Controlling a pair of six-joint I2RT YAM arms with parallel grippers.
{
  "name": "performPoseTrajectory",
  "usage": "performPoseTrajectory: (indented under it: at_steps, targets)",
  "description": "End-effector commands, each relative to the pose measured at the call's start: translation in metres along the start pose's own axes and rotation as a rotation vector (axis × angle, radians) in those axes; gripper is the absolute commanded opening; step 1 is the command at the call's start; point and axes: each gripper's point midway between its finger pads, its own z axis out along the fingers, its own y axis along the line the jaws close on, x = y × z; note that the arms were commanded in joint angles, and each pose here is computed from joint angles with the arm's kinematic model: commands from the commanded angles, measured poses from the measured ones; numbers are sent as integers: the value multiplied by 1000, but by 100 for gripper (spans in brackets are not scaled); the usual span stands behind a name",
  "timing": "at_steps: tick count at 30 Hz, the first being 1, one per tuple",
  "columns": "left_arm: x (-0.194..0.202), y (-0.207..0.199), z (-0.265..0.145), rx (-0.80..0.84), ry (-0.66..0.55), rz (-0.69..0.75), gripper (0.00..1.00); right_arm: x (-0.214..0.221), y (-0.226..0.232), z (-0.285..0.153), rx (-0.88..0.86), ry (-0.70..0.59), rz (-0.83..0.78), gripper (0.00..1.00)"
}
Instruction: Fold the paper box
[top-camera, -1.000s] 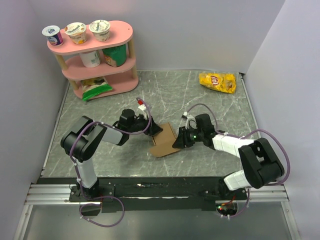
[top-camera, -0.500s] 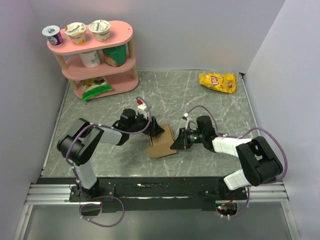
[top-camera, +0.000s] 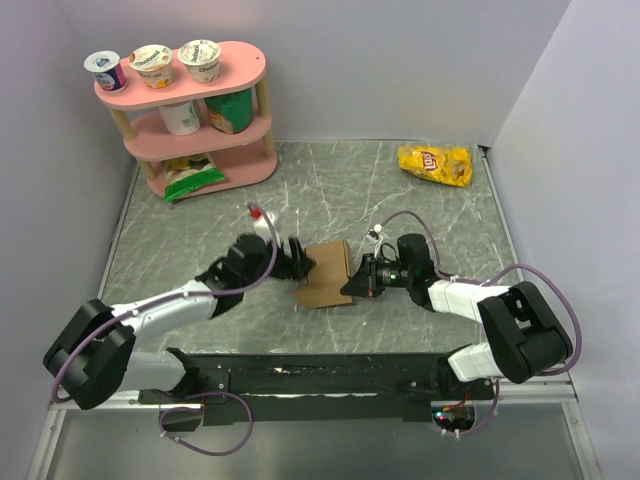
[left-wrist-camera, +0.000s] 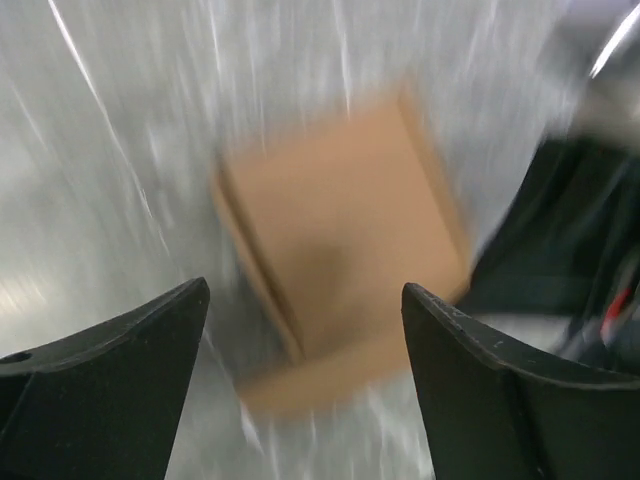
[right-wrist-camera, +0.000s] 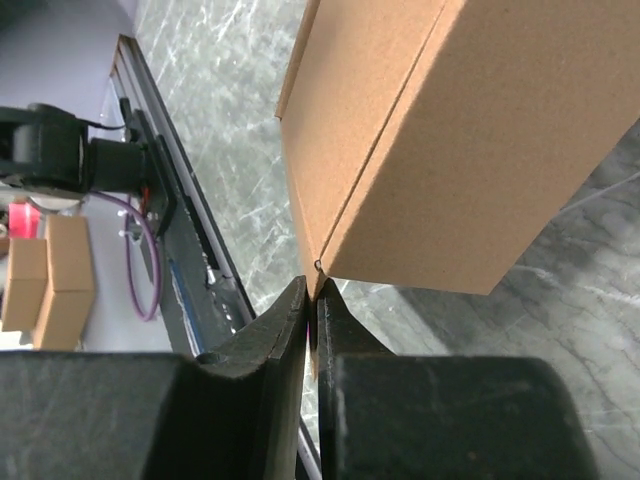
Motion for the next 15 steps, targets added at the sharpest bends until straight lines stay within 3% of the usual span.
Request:
performPoseTrajectory:
  at_steps: [1, 4, 7, 10, 13, 15]
  targets:
    - [76, -15, -24, 40, 197, -170, 82, -21, 13, -5, -21, -92, -34, 13]
    - [92, -24, -31, 53, 241, -215, 77, -23, 15, -8, -15, -96, -42, 13]
    - [102, -14, -33, -8, 258, -210, 77, -22, 16, -9, -6, -91, -48, 13]
    - [105, -19, -35, 41, 246, -231, 77, -22, 15, -10, -1, -97, -48, 13]
    - [96, -26, -33, 86, 192, -256, 67, -19, 15, -11, -4, -96, -42, 13]
    - [95, -21, -33, 63, 180, -248, 66, -18, 14, -11, -2, -93, -39, 13]
